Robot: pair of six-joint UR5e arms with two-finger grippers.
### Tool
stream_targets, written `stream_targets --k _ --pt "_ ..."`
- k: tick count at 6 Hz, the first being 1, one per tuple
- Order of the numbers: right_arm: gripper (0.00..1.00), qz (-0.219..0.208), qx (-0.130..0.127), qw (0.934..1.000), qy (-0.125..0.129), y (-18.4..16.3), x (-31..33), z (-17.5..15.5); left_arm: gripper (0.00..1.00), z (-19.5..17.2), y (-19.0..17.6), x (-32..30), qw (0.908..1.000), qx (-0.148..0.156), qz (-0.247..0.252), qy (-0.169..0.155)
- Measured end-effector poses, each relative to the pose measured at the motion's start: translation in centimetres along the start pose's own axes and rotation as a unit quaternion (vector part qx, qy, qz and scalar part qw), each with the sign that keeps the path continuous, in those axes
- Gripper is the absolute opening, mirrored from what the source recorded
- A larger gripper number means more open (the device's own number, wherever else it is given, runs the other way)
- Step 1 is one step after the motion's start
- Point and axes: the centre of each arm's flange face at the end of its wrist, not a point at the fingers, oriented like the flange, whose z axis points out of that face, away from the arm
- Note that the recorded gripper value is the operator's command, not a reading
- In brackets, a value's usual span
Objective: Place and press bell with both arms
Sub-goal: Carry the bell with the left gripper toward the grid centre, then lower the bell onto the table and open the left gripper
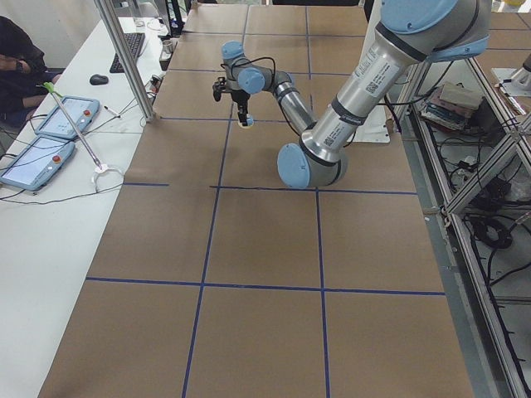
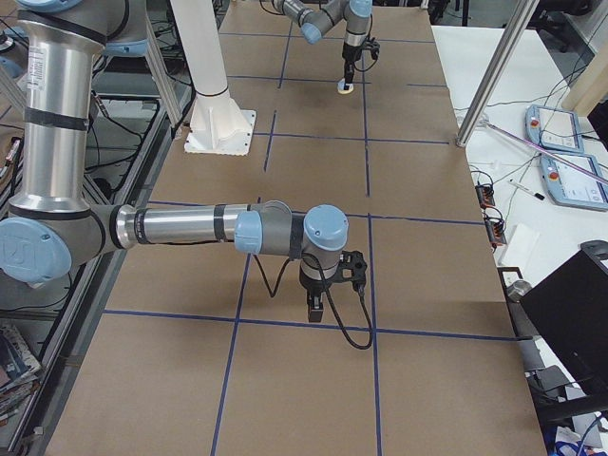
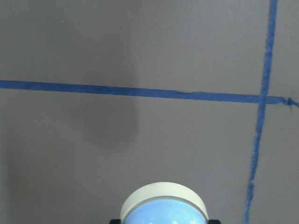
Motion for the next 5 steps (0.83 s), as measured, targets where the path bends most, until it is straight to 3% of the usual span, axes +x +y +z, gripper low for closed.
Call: stream_targets --k 2,3,4,5 --pt "1.0 0.0 0.0 1.0 0.0 0.0 0.0 0.0 0.03 3.0 0.0 7.0 0.9998 0.001 -0.02 0.001" --pt "1.0 0.0 0.0 1.0 0.0 0.0 0.0 0.0 0.15 4.8 0.2 8.1 0.9998 0.004 -0.022 -0.003" --pt "1.0 0.0 0.0 1.0 0.0 0.0 0.0 0.0 0.67 6.0 0.5 8.4 0.9997 0.007 -0.02 -0.009" --pt "1.0 -0.001 0.001 1.0 0.0 -0.1 -0.1 0.0 1.0 6.8 0.5 8.3 0.9996 0.007 -0.022 -0.014"
